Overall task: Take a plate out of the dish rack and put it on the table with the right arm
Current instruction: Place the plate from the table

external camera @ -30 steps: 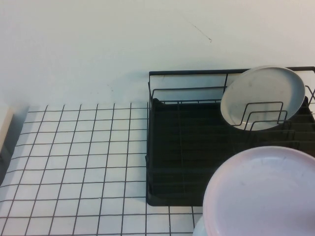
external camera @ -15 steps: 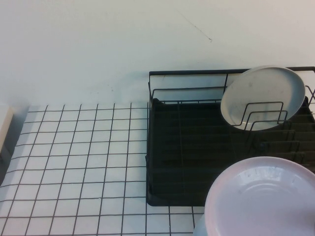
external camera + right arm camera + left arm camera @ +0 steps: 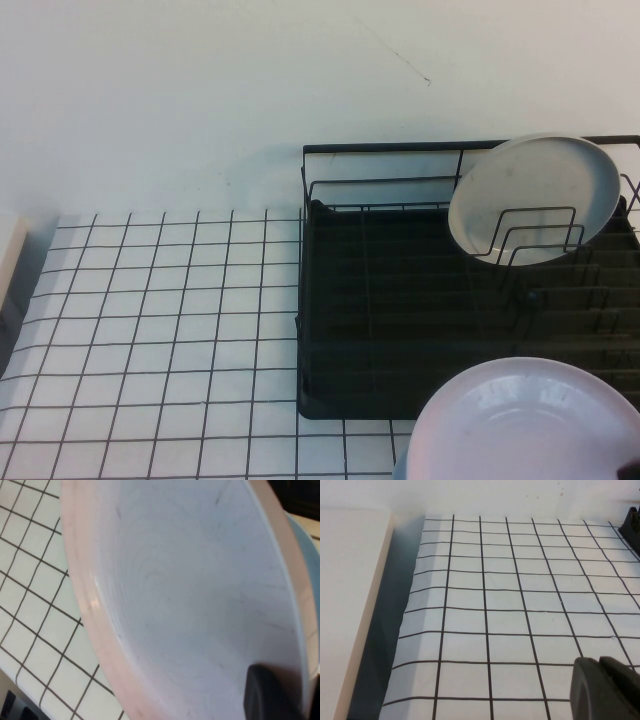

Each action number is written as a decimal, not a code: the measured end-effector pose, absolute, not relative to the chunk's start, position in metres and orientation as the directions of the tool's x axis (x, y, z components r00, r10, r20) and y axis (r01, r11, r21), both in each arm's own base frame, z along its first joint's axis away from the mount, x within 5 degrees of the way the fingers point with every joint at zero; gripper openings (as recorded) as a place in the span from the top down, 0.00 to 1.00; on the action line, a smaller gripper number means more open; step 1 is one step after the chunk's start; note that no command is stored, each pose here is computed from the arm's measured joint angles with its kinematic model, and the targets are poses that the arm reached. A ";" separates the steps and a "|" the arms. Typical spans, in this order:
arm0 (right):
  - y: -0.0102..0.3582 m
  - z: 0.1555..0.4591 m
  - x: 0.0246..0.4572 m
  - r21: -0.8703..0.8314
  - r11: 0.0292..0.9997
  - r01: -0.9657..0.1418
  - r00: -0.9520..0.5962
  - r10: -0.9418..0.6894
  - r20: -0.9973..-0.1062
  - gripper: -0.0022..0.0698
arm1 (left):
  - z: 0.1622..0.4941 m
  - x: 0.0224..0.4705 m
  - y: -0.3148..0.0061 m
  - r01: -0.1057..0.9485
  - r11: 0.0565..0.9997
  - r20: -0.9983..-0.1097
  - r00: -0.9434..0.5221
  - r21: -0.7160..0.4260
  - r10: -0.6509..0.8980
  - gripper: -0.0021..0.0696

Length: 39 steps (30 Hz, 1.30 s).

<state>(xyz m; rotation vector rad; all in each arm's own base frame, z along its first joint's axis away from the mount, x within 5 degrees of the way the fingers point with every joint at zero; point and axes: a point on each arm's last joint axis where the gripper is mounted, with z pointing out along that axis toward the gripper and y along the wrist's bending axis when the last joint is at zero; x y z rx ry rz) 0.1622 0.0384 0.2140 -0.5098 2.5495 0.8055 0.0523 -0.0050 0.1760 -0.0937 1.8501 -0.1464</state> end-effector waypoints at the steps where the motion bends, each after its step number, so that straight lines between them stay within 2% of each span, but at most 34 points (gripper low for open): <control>1: 0.039 0.213 0.163 0.455 0.761 -0.462 -0.844 -0.221 -0.488 0.86 | 0.176 0.052 -0.005 0.011 0.989 -0.950 -0.280 -0.149 -0.140 0.98; 17: 0.046 0.197 0.177 0.402 0.748 -0.529 -0.810 -0.303 -0.502 0.84 | 0.176 0.052 -0.005 0.011 0.989 -0.950 -0.280 -0.149 -0.140 0.98; 21: 0.049 0.194 0.179 0.401 0.747 -0.530 -0.811 -0.309 -0.496 0.76 | 0.176 0.052 -0.005 0.011 0.989 -0.950 -0.280 -0.149 -0.140 0.98; 27: 0.050 0.191 0.180 0.381 0.726 -0.572 -0.786 -0.353 -0.507 0.50 | 0.176 0.052 -0.005 0.011 0.989 -0.950 -0.280 -0.149 -0.140 0.98; 29: 0.051 0.192 0.180 0.370 0.702 -0.609 -0.763 -0.390 -0.516 0.45 | 0.176 0.052 -0.005 0.011 0.989 -0.950 -0.280 -0.149 -0.140 0.98; 35: 0.050 0.217 0.191 0.323 0.626 -0.710 -0.686 -0.511 -0.518 0.42 | 0.176 0.052 -0.005 0.011 0.989 -0.950 -0.280 -0.149 -0.140 0.98; 39: 0.046 0.242 0.201 0.296 0.612 -0.733 -0.668 -0.567 -0.481 0.46 | 0.176 0.052 -0.005 0.011 0.989 -0.950 -0.280 -0.149 -0.140 0.98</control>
